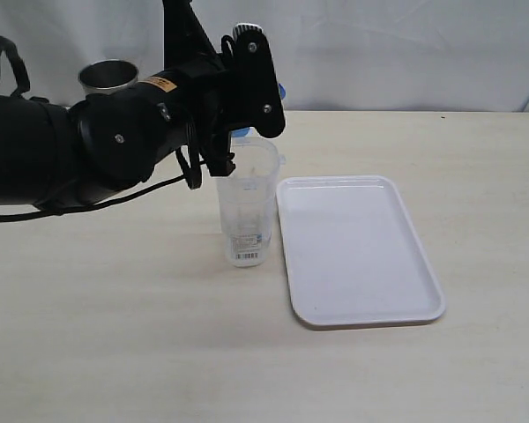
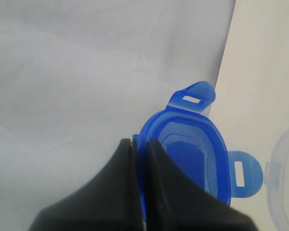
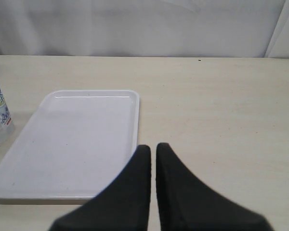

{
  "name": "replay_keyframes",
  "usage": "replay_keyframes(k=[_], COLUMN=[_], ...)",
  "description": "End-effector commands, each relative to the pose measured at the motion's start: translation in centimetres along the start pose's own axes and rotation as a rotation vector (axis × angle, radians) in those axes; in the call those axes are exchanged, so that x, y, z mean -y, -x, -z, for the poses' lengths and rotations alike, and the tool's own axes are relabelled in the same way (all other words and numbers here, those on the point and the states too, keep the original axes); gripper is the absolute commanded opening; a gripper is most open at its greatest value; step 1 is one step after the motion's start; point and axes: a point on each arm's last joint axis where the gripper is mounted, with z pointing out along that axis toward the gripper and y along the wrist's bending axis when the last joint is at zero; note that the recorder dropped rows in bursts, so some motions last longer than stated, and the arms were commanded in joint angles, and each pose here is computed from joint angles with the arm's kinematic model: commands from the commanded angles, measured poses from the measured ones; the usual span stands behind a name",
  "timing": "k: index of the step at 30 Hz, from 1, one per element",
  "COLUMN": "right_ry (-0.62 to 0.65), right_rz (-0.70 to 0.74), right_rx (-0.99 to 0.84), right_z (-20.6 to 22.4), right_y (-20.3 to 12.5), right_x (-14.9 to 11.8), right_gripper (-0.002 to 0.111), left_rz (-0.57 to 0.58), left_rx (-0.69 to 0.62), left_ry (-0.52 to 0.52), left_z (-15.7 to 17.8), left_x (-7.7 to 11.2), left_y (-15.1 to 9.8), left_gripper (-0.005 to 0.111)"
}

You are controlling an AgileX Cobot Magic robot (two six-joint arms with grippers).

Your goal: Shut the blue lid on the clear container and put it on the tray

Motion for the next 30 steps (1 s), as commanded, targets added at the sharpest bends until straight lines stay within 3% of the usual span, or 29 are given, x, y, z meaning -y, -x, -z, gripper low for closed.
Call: replay_keyframes(k=[1, 6, 30], right_ry=[-0.006, -0.006, -0.006], right_rz=[0.003, 0.003, 0.003], right_rx=[0.002, 0.002, 0.002], right_z=[0.0, 0.0, 0.0], right_y=[-0.1, -0.1, -0.1], right_x=[0.0, 0.0, 0.0], right_gripper=[0.004, 0.004, 0.004], left_rz=[-0.016, -0.113, -0.053], left_rx=[0.001, 0.018, -0.026], left_ry=[0.018, 0.060, 0.085], left_z=[0.0, 0.9, 1.0], left_x=[-0.1, 0.3, 0.0], left_y=[0.1, 1.5, 1.1], left_gripper=[0.000, 0.000, 0.000])
